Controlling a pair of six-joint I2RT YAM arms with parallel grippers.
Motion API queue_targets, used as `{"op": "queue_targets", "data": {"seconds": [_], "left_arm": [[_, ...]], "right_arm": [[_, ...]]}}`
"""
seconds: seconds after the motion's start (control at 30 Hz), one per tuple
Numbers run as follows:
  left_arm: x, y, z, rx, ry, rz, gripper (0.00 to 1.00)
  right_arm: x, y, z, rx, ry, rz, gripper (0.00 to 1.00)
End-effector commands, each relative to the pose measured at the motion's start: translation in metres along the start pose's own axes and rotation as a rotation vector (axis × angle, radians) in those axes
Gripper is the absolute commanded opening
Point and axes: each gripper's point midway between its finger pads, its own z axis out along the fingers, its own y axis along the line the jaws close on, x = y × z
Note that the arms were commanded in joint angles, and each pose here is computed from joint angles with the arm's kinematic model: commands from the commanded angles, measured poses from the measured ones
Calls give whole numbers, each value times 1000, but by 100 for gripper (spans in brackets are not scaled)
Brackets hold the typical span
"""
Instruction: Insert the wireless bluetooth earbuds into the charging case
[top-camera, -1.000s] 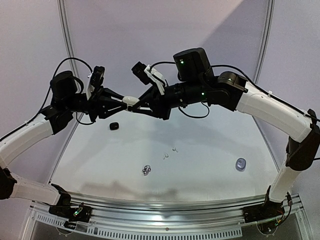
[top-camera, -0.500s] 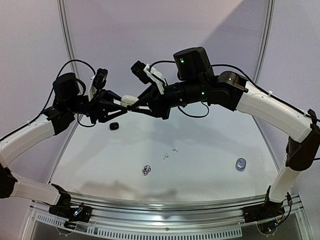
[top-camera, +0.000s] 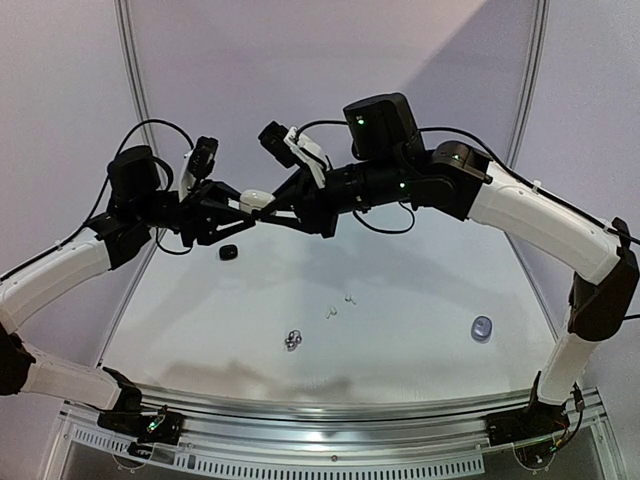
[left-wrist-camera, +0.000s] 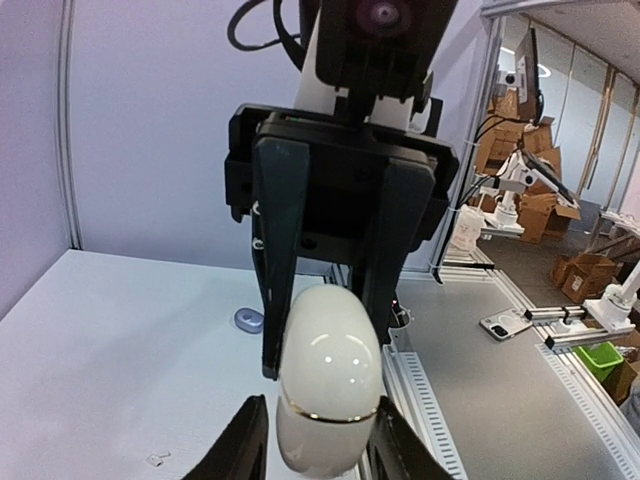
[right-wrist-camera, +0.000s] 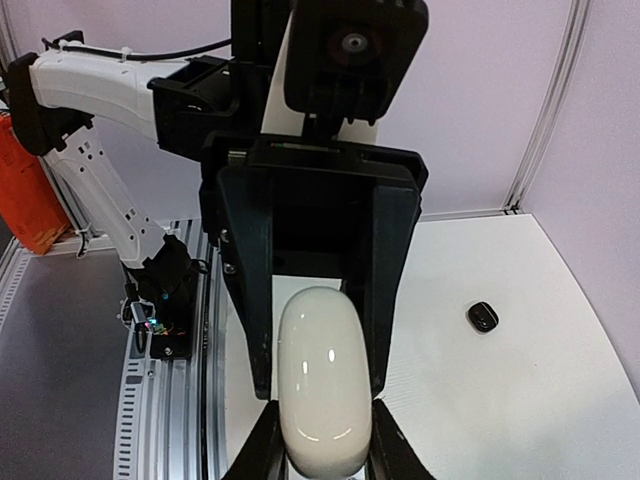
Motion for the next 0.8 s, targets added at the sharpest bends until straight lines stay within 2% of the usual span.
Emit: {"op": "queue_targets", "data": {"seconds": [0.0, 0.1, 0.2, 0.4, 0.5, 0.53, 0.63, 0.77], "left_arm": [[-4, 0, 1, 20, -1, 0, 33], [-3, 0, 1, 24, 3, -2, 22], [0, -1, 1, 32, 18, -13, 2], [3, 0, 1, 29, 23, 10, 0], [4, 0, 0, 15, 16, 24, 0], [4, 1, 0, 11, 11, 31, 0], [2, 0, 0, 7, -2, 67, 0], [0, -4, 0, 33, -3, 101, 0]], "right_arm": [[-3, 0, 3, -2, 2, -18, 0], [-2, -2, 2, 7, 27, -20, 0], [3, -4, 1, 21, 71, -23, 0], [4, -7, 0, 40, 84, -22, 0], [-1, -12, 0, 67, 62, -10, 51], [-3, -11, -1, 66, 48, -11, 60], [-15, -11, -5, 72, -2, -19, 65], [-6, -19, 1, 104, 27, -10, 61]]}}
